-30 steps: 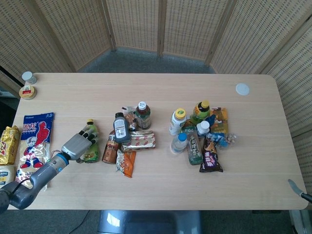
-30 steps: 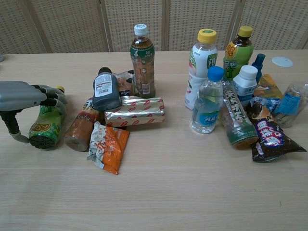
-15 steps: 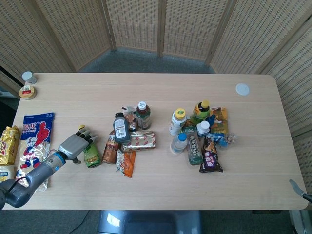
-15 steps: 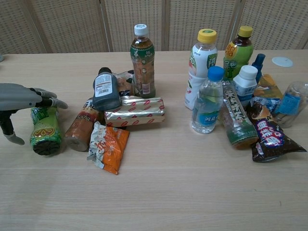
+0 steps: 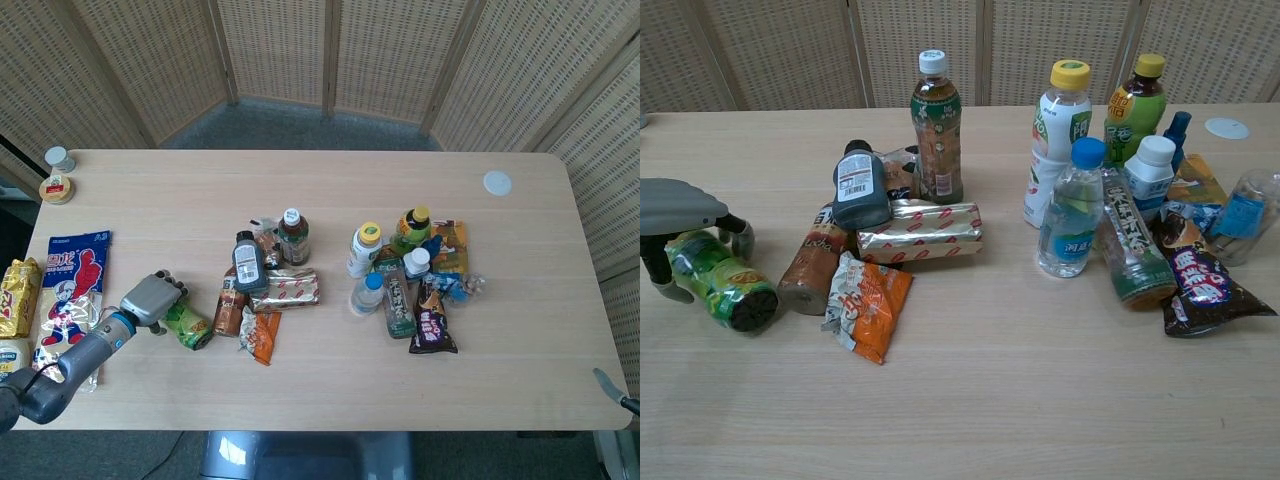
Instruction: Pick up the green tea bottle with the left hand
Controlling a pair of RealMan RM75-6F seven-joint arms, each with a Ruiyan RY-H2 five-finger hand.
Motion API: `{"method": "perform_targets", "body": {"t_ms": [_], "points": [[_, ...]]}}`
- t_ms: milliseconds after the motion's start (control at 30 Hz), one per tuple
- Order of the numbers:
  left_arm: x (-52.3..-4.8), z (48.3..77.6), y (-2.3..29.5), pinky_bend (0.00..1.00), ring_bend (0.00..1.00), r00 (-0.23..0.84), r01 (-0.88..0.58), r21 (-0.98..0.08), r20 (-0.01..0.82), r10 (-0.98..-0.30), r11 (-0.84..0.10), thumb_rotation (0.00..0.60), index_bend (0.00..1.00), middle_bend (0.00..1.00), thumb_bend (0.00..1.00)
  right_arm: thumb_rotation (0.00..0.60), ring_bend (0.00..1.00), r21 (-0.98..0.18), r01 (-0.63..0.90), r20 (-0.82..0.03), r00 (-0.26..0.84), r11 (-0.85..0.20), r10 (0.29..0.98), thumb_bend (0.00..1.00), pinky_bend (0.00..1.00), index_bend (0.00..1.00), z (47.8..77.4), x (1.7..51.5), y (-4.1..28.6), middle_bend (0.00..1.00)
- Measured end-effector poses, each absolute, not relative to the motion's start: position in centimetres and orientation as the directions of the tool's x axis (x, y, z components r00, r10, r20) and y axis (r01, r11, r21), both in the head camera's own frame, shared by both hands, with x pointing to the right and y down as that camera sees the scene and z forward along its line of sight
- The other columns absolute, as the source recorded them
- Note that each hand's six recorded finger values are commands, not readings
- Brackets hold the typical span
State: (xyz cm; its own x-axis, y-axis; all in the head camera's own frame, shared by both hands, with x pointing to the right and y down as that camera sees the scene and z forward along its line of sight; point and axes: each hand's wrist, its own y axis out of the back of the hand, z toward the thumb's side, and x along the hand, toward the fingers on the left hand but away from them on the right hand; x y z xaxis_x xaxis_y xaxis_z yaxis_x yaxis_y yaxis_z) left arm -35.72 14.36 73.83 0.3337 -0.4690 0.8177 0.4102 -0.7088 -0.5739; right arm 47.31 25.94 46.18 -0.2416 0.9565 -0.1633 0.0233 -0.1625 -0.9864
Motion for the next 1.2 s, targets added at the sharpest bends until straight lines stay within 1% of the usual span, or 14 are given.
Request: {"method": "perform_targets", "body": {"t_ms": [133, 300, 367, 500, 600, 700, 867, 1033, 1200], "points": [[-35.9, 73.9, 14.5, 0.51, 0.6, 0.325, 0.418, -0.574, 0.818, -0.475, -0.704, 0.6, 0.52, 0.64, 0.28, 0.351, 0.0, -0.987, 0.025, -0.162, -0.242, -0.161, 0.957, 0.15, 0.0, 0.0, 46.1, 47.3, 26.0, 0.0], [-35.9, 73.6, 14.1, 0.63, 0.71, 0.321, 0.395, -0.597, 0.802, -0.504, -0.698, 0.6, 0.63, 0.76, 0.31, 0.352, 0.0, -0.987, 0.026, -0.159, -0.239, -0.157, 0.958, 0.15, 0.0, 0.0, 46.1, 47.3, 26.0, 0.0], [-35.9, 73.1, 13.8, 0.65, 0.73, 0.321, 0.371, -0.615, 0.788, -0.525, -0.696, 0.6, 0.65, 0.77, 0.31, 0.352, 0.0, -0.987, 0.028, -0.159, -0.235, -0.157, 0.959, 0.15, 0.0, 0.0, 46.1, 47.3, 25.9, 0.0], [-36.1, 71.5, 12.7, 0.65, 0.73, 0.323, 0.297, -0.656, 0.753, -0.573, -0.694, 0.6, 0.65, 0.77, 0.31, 0.351, 0.0, -0.986, 0.036, -0.166, -0.227, -0.162, 0.96, 0.15, 0.0, 0.0, 46.5, 47.1, 25.6, 0.0], [-36.4, 69.5, 11.7, 0.65, 0.73, 0.325, 0.229, -0.69, 0.719, -0.615, -0.686, 0.6, 0.65, 0.77, 0.31, 0.354, 0.0, -0.985, 0.045, -0.174, -0.218, -0.169, 0.96, 0.15, 0.0, 0.0, 47.0, 46.8, 25.4, 0.0], [-36.7, 67.0, 10.5, 0.65, 0.73, 0.327, 0.156, -0.729, 0.675, -0.661, -0.667, 0.6, 0.64, 0.77, 0.31, 0.353, 0.0, -0.983, 0.056, -0.183, -0.203, -0.175, 0.962, 0.15, 0.0, 0.0, 47.6, 46.5, 25.1, 0.0], [-37.1, 61.4, 7.8, 0.64, 0.73, 0.33, -0.007, -0.8, 0.565, -0.756, -0.6, 0.6, 0.64, 0.76, 0.3, 0.356, 0.0, -0.978, 0.078, -0.205, -0.179, -0.194, 0.962, 0.15, 0.0, 0.0, 48.7, 45.8, 24.8, 0.0], [-37.4, 56.1, 5.2, 0.63, 0.72, 0.315, -0.179, -0.838, 0.448, -0.837, -0.516, 0.6, 0.62, 0.75, 0.29, 0.354, 0.0, -0.974, 0.095, -0.22, -0.174, -0.206, 0.96, 0.15, 0.0, 0.0, 49.6, 45.5, 24.9, 0.0], [-37.3, 53.2, 3.9, 0.63, 0.72, 0.298, -0.289, -0.838, 0.38, -0.876, -0.462, 0.6, 0.61, 0.75, 0.29, 0.358, 0.0, -0.973, 0.098, -0.224, -0.183, -0.209, 0.957, 0.15, 0.0, 0.0, 49.7, 45.8, 25.2, 0.0]]}}
